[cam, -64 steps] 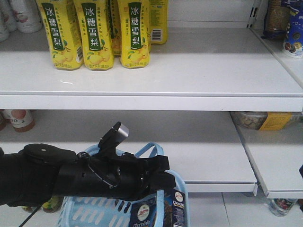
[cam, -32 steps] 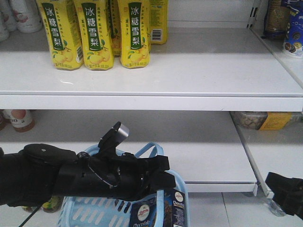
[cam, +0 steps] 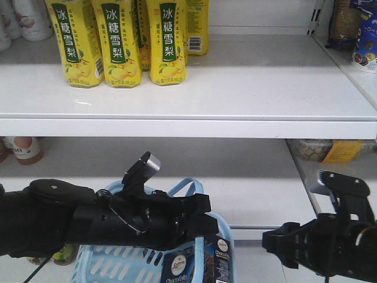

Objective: Left arm holds basket, right arm returns cookies
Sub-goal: 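Reach the right gripper down into the basket over the cookie box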

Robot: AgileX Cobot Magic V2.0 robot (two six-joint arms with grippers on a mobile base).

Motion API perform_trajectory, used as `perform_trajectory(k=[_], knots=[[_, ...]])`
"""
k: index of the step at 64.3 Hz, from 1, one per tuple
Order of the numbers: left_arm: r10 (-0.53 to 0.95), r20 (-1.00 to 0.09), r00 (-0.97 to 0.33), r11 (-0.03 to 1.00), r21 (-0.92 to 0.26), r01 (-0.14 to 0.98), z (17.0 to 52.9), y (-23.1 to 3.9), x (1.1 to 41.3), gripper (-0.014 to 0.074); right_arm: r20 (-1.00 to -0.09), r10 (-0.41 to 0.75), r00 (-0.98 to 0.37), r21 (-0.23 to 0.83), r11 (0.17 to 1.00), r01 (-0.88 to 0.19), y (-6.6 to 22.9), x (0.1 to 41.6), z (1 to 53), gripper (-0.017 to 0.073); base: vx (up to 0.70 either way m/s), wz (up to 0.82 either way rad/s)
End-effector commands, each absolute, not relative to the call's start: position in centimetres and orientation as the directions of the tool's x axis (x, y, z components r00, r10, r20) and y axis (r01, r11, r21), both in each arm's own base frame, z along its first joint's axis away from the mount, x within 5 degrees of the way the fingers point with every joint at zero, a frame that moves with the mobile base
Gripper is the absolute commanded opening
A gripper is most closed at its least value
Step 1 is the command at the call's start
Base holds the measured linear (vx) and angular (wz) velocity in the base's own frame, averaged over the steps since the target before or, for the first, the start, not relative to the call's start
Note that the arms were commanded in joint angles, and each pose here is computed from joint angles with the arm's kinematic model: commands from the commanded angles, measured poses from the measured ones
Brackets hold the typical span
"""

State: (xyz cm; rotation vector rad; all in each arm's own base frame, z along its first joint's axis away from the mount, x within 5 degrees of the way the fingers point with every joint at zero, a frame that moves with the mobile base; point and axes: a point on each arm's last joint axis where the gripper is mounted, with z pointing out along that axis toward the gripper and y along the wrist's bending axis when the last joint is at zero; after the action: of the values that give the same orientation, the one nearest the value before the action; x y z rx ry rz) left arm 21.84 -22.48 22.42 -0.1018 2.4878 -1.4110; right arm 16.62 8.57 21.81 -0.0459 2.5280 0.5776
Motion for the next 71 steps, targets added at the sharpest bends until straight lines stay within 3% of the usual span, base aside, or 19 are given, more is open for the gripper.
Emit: perform_trajectory(k=[1, 11, 26, 37, 59, 71], knots=[[-0.221, -0.223, -0.949, 0.434, -0.894, 0.11, 25.0, -22.7, 21.8, -0.0006, -0.495, 0.075, -0.866, 0.415, 0.896, -0.16, 9.9, 17.8, 22.1, 0.0405, 0.0, 0.0], [-0.221, -0.223, -0.949, 0.434, -0.894, 0.11, 25.0, -22.7, 21.8, -0.0006, -0.427, 0.029, -0.904, 0.43, 0.886, -0.175, 11.2, 18.7, 21.2, 0.0407, 0.0, 0.0], [-0.221, -0.223, -0.949, 0.434, -0.894, 0.11, 25.0, -22.7, 21.8, -0.0006, -0.303, 0.055, -0.951, 0.532, 0.838, -0.121, 12.6, 19.1, 19.5, 0.0456, 0.0, 0.0], [-0.221, -0.223, -0.949, 0.434, -0.894, 0.11, 25.0, -22.7, 21.8, -0.0006, -0.278, 0.035, -0.96, 0.565, 0.814, -0.134, 13.3, 19.6, 18.4, 0.0501, 0.0, 0.0], [-0.221, -0.223, -0.949, 0.434, -0.894, 0.11, 25.0, -22.7, 21.8, -0.0006, -0.201, 0.0, -0.98, 0.563, 0.818, -0.115, 13.9, 20.1, 15.8, 0.0502, 0.0, 0.0], [-0.221, -0.223, -0.949, 0.434, -0.894, 0.11, 25.0, -22.7, 21.8, -0.0006, -0.215, 0.001, -0.977, 0.58, 0.805, -0.127, 14.0, 20.3, 15.8, 0.0502, 0.0, 0.0]])
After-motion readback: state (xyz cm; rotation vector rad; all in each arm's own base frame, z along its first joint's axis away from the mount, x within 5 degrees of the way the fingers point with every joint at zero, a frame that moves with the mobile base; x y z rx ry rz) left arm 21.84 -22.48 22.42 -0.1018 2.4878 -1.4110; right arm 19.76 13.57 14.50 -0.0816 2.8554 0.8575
